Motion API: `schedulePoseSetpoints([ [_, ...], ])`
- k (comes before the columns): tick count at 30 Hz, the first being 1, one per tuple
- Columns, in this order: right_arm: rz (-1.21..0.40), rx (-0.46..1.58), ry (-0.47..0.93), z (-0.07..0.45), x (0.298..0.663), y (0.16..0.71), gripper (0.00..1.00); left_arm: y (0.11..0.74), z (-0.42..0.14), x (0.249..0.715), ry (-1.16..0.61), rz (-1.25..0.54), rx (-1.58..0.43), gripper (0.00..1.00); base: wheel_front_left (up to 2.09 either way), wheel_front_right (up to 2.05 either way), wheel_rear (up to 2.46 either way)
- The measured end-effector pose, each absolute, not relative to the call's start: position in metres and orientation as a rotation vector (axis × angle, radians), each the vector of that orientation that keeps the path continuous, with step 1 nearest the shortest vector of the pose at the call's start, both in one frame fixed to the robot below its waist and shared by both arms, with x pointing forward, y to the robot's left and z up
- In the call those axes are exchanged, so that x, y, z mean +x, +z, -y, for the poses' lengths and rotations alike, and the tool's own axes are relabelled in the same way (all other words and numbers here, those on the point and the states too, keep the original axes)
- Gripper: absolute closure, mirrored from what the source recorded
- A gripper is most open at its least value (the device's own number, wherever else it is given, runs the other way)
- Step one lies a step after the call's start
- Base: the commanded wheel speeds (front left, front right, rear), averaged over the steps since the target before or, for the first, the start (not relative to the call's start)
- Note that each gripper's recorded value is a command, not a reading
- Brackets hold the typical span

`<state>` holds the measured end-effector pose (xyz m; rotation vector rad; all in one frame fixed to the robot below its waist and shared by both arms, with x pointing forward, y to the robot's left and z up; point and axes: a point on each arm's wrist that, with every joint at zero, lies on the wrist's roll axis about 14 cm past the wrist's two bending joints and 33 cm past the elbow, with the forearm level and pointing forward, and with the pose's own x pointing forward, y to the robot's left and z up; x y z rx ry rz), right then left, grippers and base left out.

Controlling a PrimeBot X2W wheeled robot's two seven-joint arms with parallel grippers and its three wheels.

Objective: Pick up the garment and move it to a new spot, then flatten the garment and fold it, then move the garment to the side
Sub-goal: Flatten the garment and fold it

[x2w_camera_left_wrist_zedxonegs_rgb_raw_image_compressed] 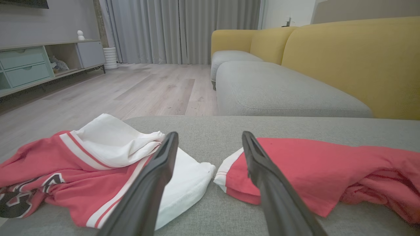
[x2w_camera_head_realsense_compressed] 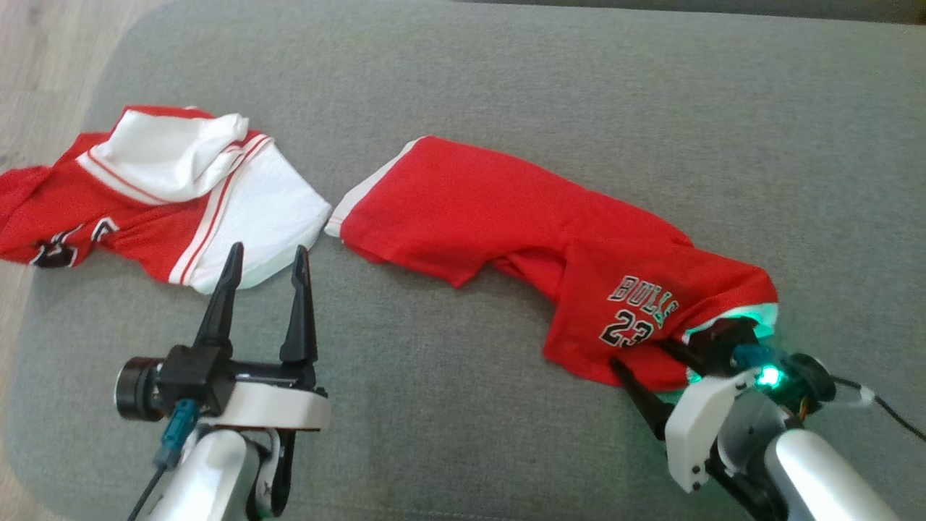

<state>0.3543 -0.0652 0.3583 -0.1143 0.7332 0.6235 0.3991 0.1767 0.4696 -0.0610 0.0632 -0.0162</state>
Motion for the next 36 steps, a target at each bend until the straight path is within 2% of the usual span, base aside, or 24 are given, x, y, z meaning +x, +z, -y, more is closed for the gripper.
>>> schedulePoseSetpoints([
  [1, -0.749, -0.124, 0.633, 0.063, 0.355, 0.355, 0.0, 0.469, -0.178, 0.399, -0.01, -0.064, -0.06, 0.0, 0.0, 0.0, 0.0],
  [2, -0.761, -0.131, 0.644, 0.061, 0.356, 0.354, 0.15, 0.469, -0.18, 0.398, -0.002, -0.063, -0.062, 0.0, 0.0, 0.0, 0.0],
  [4, -0.797, -0.122, 0.676, 0.053, 0.355, 0.351, 1.0, 0.469, -0.182, 0.397, 0.006, -0.063, -0.064, 0.0, 0.0, 0.0, 0.0],
  [7, -0.836, -0.127, 0.74, 0.042, 0.351, 0.353, 1.0, 0.471, -0.183, 0.396, 0.021, -0.056, -0.072, 0.0, 0.0, 0.0, 0.0],
  [13, -0.831, -0.084, 0.962, -0.014, 0.306, 0.378, 1.0, 0.479, -0.188, 0.395, 0.033, -0.029, -0.071, 0.0, 0.0, 0.0, 0.0],
  [17, -0.626, -0.024, 1.057, -0.049, 0.312, 0.437, 1.0, 0.486, -0.19, 0.394, 0.036, -0.007, -0.073, 0.0, 0.0, 0.0, 0.0],
  [22, -0.255, 0.07, 1.087, -0.077, 0.344, 0.537, 1.0, 0.49, -0.189, 0.391, 0.029, 0.006, -0.078, 0.0, 0.0, 0.0, 0.0],
  [25, -0.068, 0.146, 1.007, -0.066, 0.368, 0.588, 1.0, 0.486, -0.185, 0.388, 0.022, -0.005, -0.083, 0.0, 0.0, 0.0, 0.0],
  [29, 0.069, 0.219, 0.776, -0.01, 0.408, 0.622, 1.0, 0.484, -0.176, 0.389, -0.01, -0.009, -0.087, 0.0, 0.0, 0.0, 0.0],
  [33, -0.011, 0.289, 0.461, 0.078, 0.431, 0.586, 1.0, 0.485, -0.163, 0.395, -0.049, -0.004, -0.089, 0.0, 0.0, 0.0, 0.0],
  [36, -0.155, 0.342, 0.204, 0.153, 0.423, 0.526, 1.0, 0.484, -0.153, 0.399, -0.084, -0.007, -0.094, 0.0, 0.0, 0.0, 0.0],
])
